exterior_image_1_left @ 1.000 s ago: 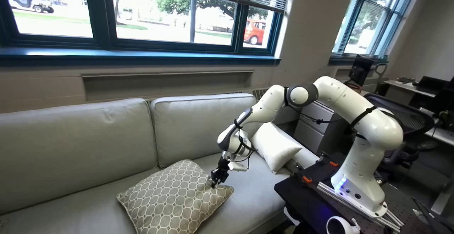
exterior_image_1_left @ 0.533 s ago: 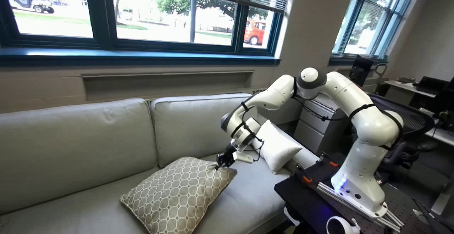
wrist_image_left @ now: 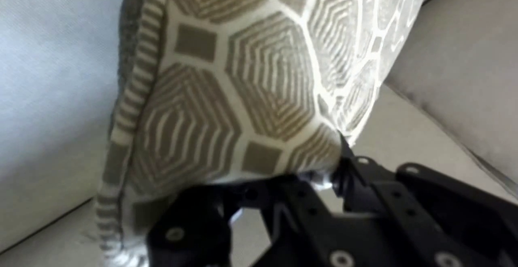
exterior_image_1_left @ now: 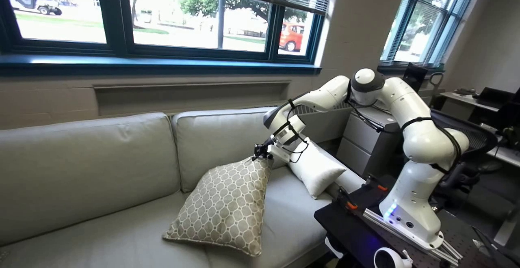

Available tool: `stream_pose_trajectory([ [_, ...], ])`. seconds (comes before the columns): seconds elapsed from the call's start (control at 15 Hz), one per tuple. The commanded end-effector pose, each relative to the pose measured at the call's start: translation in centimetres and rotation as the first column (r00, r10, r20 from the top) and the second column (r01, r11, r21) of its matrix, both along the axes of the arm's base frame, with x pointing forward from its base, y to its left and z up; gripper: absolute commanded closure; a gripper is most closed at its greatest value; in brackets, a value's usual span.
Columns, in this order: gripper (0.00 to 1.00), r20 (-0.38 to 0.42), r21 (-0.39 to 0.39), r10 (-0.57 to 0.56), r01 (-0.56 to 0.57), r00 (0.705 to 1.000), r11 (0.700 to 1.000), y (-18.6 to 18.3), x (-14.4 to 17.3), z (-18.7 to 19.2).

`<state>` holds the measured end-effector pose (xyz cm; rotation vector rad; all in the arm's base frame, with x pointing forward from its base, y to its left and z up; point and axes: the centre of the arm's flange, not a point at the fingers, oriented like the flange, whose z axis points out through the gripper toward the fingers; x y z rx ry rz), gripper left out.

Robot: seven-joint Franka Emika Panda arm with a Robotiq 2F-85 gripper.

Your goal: Put the pillows upright against the armrest

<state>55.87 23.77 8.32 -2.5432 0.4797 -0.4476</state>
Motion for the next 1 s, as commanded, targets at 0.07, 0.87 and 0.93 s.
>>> stream_pose_trajectory([
  [0.07,0.91,0.093,-0.02,-0.191,0.194,0.977,0.981,-4.7,-5.6,1.3],
  [0.87,0.98,0.291,-0.167,-0.52,0.578,0.803,0.799,-12.1,-0.7,10.6],
  [0.93,0.9,0.289,-0.201,-0.499,0.561,0.817,0.803,-13.1,-1.0,11.4],
])
